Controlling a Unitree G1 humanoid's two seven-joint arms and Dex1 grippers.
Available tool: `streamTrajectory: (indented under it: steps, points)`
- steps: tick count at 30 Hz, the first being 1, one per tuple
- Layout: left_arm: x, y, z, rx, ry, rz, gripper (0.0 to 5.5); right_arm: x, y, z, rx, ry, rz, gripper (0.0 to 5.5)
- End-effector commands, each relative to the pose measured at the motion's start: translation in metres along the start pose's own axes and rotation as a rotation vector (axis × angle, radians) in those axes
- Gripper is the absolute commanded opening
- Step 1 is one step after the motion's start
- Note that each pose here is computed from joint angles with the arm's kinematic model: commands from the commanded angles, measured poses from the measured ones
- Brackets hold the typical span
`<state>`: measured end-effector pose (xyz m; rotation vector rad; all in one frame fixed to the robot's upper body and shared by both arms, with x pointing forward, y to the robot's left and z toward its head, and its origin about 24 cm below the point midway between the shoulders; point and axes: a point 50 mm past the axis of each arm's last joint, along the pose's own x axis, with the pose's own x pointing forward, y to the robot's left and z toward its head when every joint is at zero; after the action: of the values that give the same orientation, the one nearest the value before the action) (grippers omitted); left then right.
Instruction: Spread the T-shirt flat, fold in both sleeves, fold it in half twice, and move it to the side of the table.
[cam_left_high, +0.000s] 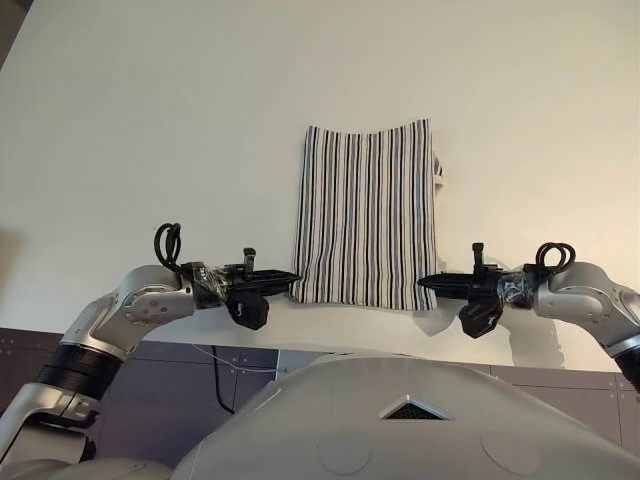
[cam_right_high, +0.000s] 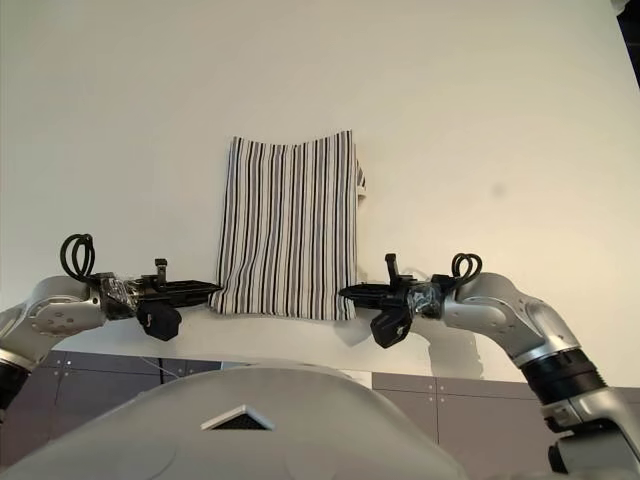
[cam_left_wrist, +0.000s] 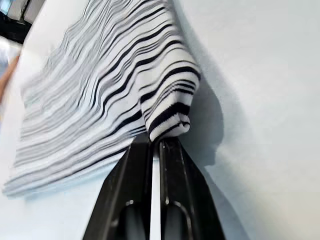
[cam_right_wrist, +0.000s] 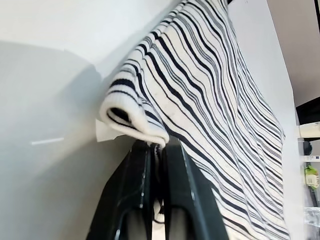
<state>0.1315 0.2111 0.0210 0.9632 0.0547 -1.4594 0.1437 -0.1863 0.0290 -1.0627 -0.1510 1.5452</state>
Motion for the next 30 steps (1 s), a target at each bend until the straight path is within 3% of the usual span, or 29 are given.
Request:
streamTrajectory:
  steps: [1,5,10,13,17,26,28,30]
  points:
    - [-0.017,-0.033,0.015,-0.282,0.030,-0.197,0.10,-0.014,0.005,0.015,0.232,-0.034,0.045,0.12]
    - [-0.027,-0.024,0.035,-0.479,-0.024,-0.193,0.10,-0.025,-0.003,0.031,0.516,-0.109,0.028,0.12]
    - [-0.023,0.045,0.019,-0.723,-0.118,0.272,0.10,-0.019,-0.066,0.014,0.723,-0.111,-0.259,0.12]
    - [-0.021,0.077,0.007,-0.820,-0.159,0.423,0.10,-0.014,-0.096,-0.002,0.810,-0.063,-0.384,0.12]
    - [-0.004,0.100,-0.015,-0.798,-0.084,0.513,0.10,-0.002,-0.112,-0.026,0.818,0.075,-0.469,0.12]
    - [0.016,0.104,-0.046,-0.729,0.027,0.541,0.10,0.031,-0.121,-0.058,0.691,0.224,-0.495,0.12]
    - [0.021,0.112,-0.051,-0.710,0.032,0.583,0.10,0.034,-0.124,-0.063,0.657,0.248,-0.530,0.57]
    - [0.029,0.116,-0.051,-0.706,0.008,0.580,0.52,0.035,-0.126,-0.065,0.642,0.252,-0.543,1.00]
